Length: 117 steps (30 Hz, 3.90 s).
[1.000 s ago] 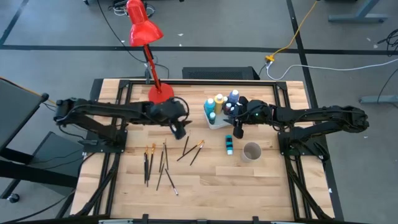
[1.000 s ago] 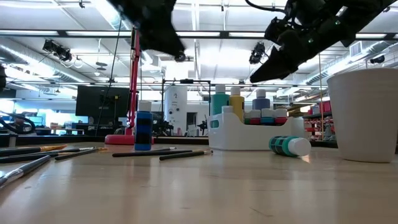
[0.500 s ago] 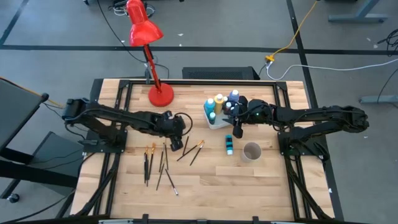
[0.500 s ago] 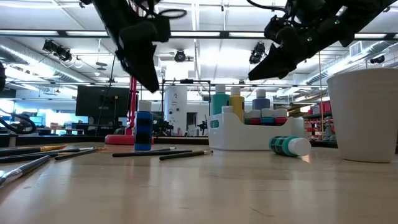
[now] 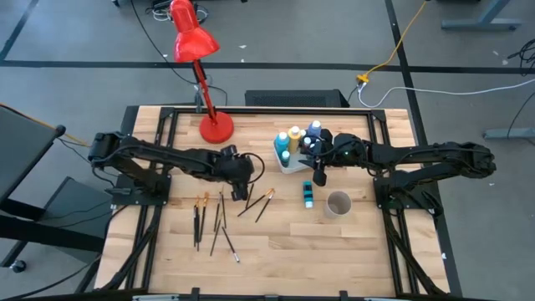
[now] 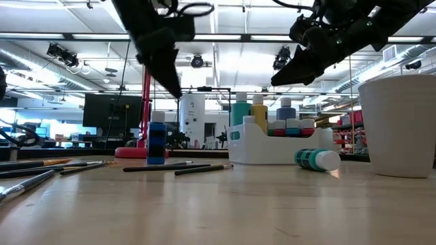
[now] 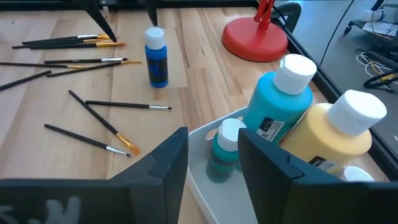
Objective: Pick & Place Paint Supplies
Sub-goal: Put the blue matte acrylic craft paint into the white bin
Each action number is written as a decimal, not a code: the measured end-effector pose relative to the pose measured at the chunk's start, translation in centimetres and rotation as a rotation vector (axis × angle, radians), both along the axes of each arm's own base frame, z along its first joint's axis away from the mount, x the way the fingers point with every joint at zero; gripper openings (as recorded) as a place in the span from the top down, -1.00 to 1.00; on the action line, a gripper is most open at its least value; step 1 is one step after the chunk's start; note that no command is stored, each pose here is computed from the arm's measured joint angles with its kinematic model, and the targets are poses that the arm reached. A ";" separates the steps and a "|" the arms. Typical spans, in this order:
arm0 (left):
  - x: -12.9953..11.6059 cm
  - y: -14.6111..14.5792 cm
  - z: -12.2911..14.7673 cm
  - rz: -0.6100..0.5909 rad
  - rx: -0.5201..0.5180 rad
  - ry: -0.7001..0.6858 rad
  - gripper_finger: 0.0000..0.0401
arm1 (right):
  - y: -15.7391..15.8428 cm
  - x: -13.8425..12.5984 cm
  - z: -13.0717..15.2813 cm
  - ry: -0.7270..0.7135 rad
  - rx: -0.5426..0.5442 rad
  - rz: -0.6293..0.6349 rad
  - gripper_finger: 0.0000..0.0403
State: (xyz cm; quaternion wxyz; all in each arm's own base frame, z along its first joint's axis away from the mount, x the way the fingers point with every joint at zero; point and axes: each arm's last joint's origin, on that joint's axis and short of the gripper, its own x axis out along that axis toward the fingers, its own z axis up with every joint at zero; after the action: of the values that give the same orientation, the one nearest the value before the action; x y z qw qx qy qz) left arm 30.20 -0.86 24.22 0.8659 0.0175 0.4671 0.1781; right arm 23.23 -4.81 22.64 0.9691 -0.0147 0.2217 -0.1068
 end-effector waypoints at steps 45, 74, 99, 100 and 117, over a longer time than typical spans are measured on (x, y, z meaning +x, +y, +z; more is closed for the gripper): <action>-1.2 3.2 -3.0 0.312 -0.211 0.016 0.36 | 0.0 0.0 0.1 -0.010 -0.001 -0.003 0.29; 9.9 6.9 5.4 -0.084 -0.067 -0.399 0.35 | -0.2 -3.5 1.5 0.149 -0.040 -0.233 0.29; 12.6 11.2 -1.0 -0.079 0.031 -0.232 0.35 | -0.2 -3.4 1.2 0.169 -0.036 -0.231 0.29; 12.7 11.2 -1.0 -0.087 0.037 -0.231 0.34 | -0.2 -3.4 1.2 0.169 -0.035 -0.231 0.29; 12.5 11.0 -1.2 -0.120 0.013 -0.210 0.30 | -0.2 -3.4 1.2 0.163 -0.027 -0.236 0.29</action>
State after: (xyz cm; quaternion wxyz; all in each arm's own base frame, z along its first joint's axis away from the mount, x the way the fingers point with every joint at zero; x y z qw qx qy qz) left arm 42.73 10.18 23.02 0.9190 0.0322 0.3708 0.1300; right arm 19.88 -4.99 23.81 0.9283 -0.0104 0.2986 -0.2215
